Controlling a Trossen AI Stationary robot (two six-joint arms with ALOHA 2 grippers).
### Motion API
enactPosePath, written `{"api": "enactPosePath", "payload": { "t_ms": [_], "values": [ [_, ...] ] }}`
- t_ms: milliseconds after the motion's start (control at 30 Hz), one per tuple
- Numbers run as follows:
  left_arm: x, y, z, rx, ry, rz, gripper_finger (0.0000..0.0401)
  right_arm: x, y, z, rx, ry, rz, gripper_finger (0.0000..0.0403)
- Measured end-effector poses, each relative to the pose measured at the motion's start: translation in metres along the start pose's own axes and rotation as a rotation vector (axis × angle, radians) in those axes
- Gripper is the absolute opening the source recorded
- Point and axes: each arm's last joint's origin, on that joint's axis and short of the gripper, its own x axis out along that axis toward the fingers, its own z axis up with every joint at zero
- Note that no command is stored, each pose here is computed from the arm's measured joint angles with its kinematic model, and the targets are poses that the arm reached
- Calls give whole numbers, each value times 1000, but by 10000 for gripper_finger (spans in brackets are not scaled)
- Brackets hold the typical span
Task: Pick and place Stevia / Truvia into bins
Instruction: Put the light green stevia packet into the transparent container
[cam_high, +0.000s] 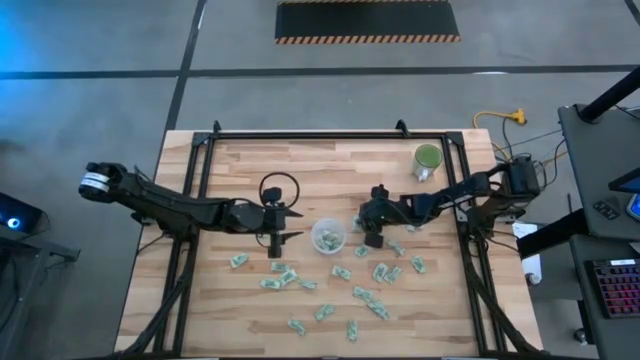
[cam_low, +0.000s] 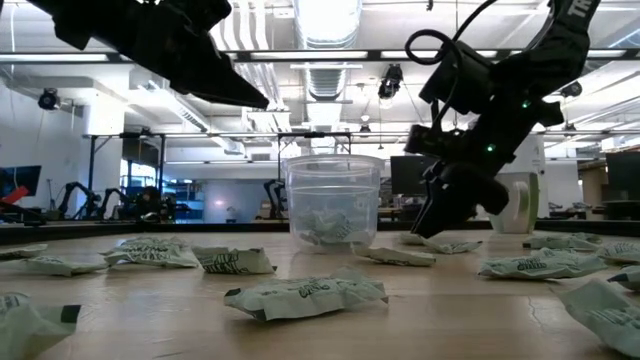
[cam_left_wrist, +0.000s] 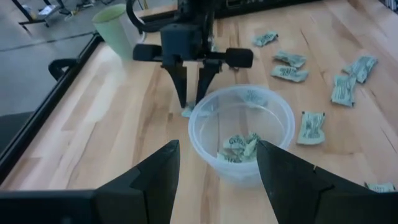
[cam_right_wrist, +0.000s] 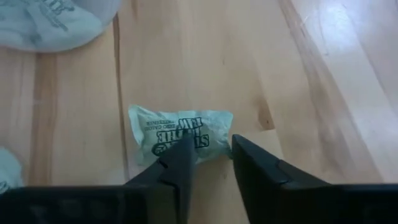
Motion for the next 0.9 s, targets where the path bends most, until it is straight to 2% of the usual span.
{"api": "enactPosePath", "payload": {
  "t_ms": [200, 433, 500, 700, 767, 900],
  "values": [
    [0, 0, 0, 1, 2, 0, 197, -6, -1, 2, -23, -4, -1, 18],
    [0, 0, -3, 10, 34, 2, 197, -20, -3, 12, -5, -74, -17, 9],
    [0, 0, -7, 22, 71, 21, 197, -26, -5, 16, 20, -111, -62, 9],
    [-4, 3, -27, 19, 279, 121, 197, -53, -8, 29, 133, -253, -299, 9],
    [-6, 4, -33, 7, 341, 130, 197, -60, -4, 34, 122, -305, -272, 9],
    [-10, 4, -42, -15, 430, 139, 197, -68, 10, 43, 42, -417, -76, 9]
  ]
}}
